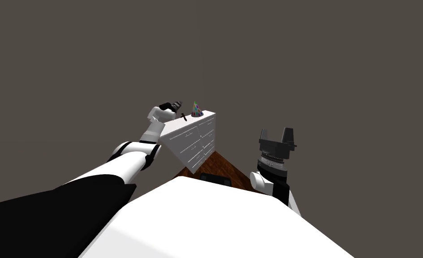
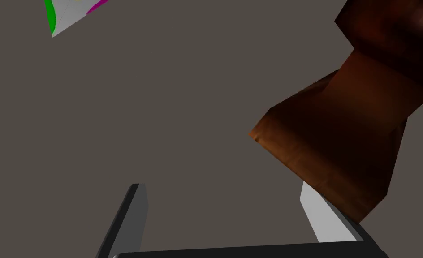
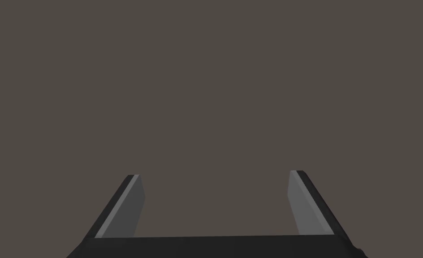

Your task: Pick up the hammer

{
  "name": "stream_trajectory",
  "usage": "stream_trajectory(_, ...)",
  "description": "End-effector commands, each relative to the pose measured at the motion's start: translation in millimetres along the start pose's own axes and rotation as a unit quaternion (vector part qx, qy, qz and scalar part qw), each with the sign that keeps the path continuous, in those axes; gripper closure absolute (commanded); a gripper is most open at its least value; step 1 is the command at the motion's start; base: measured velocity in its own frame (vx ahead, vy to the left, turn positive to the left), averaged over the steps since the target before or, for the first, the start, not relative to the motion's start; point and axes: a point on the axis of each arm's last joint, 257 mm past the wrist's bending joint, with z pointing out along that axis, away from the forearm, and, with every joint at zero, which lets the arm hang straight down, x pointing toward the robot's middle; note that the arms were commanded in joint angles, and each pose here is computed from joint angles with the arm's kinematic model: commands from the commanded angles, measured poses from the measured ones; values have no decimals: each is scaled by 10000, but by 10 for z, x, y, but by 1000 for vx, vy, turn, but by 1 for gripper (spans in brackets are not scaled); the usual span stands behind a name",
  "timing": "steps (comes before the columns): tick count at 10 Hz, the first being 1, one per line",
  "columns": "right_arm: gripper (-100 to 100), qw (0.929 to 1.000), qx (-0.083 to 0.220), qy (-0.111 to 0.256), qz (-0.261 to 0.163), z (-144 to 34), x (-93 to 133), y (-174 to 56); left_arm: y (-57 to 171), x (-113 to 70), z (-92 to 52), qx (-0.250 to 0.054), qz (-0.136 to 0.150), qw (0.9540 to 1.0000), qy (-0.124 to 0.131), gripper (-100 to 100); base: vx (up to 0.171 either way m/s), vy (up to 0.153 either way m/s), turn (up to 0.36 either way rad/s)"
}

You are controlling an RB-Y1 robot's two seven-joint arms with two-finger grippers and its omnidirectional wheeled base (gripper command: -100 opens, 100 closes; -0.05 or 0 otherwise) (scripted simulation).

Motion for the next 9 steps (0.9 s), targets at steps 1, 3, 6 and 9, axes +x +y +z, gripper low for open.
stream_trajectory(1,0,10000,0,0,0,0,0,0,114,-239,44,-291,64,9995,-50,-100,-32,27,-286)
stream_trajectory(3,0,10000,0,0,0,0,0,0,264,-228,82,-574,-15,9983,49,-100,-32,31,-96)
stream_trajectory(6,0,10000,-1,1,1,1,1,0,394,-431,71,-970,-3,9952,86,-100,-18,26,-168)
stream_trajectory(9,0,10000,0,0,0,0,0,0,595,-637,74,-1367,-72,9905,95,-100,-22,17,-76)
